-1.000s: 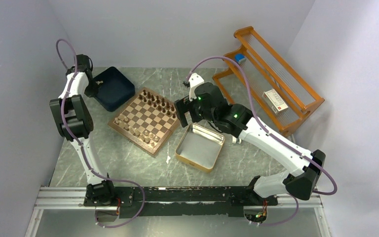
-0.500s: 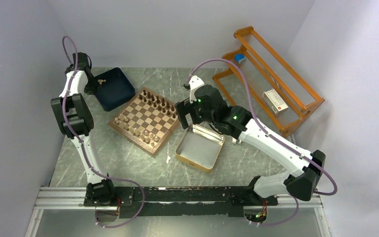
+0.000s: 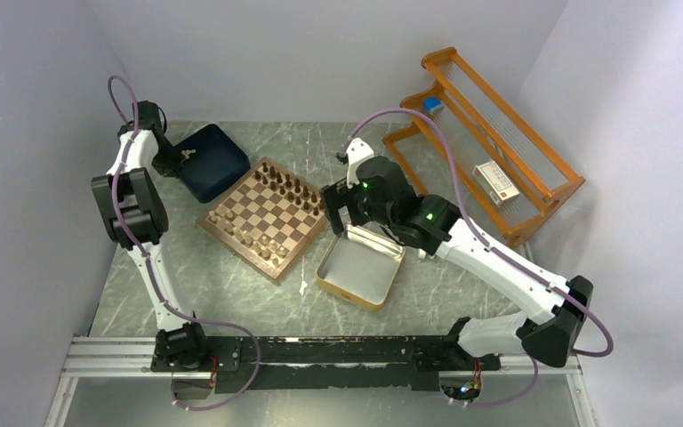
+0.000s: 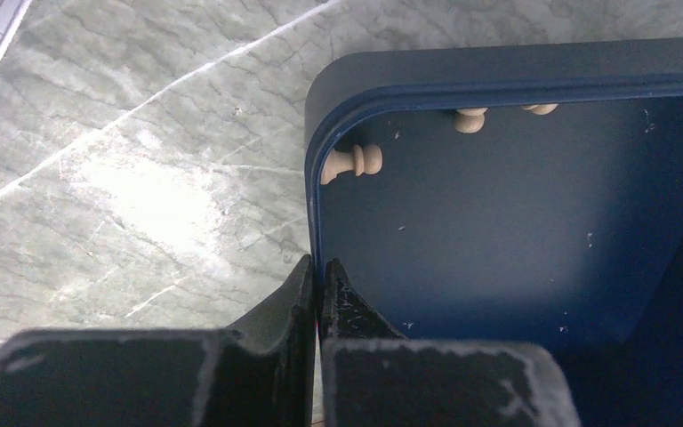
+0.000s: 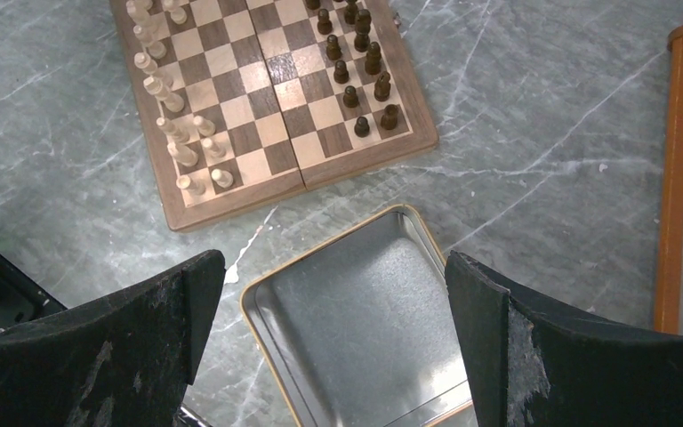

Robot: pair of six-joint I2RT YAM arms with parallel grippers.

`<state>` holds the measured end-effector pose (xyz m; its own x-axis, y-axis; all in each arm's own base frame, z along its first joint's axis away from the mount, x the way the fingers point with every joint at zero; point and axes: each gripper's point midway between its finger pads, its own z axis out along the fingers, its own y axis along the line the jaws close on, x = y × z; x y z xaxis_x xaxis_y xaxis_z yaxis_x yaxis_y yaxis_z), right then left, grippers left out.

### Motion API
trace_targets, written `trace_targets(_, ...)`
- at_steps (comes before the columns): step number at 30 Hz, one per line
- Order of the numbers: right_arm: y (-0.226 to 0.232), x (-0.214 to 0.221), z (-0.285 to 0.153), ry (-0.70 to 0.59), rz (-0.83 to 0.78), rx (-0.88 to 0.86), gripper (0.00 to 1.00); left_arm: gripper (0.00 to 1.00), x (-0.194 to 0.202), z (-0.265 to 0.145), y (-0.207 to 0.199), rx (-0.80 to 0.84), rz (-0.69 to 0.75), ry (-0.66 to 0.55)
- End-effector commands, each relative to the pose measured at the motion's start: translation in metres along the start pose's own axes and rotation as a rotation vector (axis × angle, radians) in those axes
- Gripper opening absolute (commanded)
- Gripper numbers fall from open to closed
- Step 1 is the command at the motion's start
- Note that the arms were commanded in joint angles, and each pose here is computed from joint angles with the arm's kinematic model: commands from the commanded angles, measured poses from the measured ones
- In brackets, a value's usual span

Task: Set up the chess pieces on the board
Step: Adjust the storage box at the center of the board.

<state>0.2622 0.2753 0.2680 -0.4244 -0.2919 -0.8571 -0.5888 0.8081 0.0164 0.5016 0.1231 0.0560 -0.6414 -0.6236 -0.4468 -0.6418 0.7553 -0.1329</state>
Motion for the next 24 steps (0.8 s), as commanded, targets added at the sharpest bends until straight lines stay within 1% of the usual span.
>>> trace_targets(1,-0.006,-0.008,-0.007,-0.047,0.005,0.016,1.0,0.05,0.014,-0.003,-0.015,0.07,0.023,0.082)
trace_targets(4,-0.006,-0.007,-0.008,-0.048,0.005,0.018,1.0,0.06,0.01,-0.001,-0.01,0.038,0.029,0.074)
trace_targets(7,-0.007,-0.006,-0.01,-0.046,0.006,0.022,1.0,0.06,0.018,0.0,-0.008,0.025,0.004,0.11)
trace_targets(9,-0.007,-0.007,-0.011,-0.051,0.01,0.022,1.0,0.09,0.021,-0.001,-0.002,-0.004,-0.01,0.114)
trace_targets(15,-0.007,-0.008,-0.011,-0.056,0.011,0.016,1.0,0.12,0.025,-0.005,0.008,-0.056,-0.016,0.119)
trace_targets(24,-0.005,-0.009,-0.013,-0.064,0.026,0.009,1.0,0.19,0.023,-0.014,0.011,-0.089,-0.075,0.12)
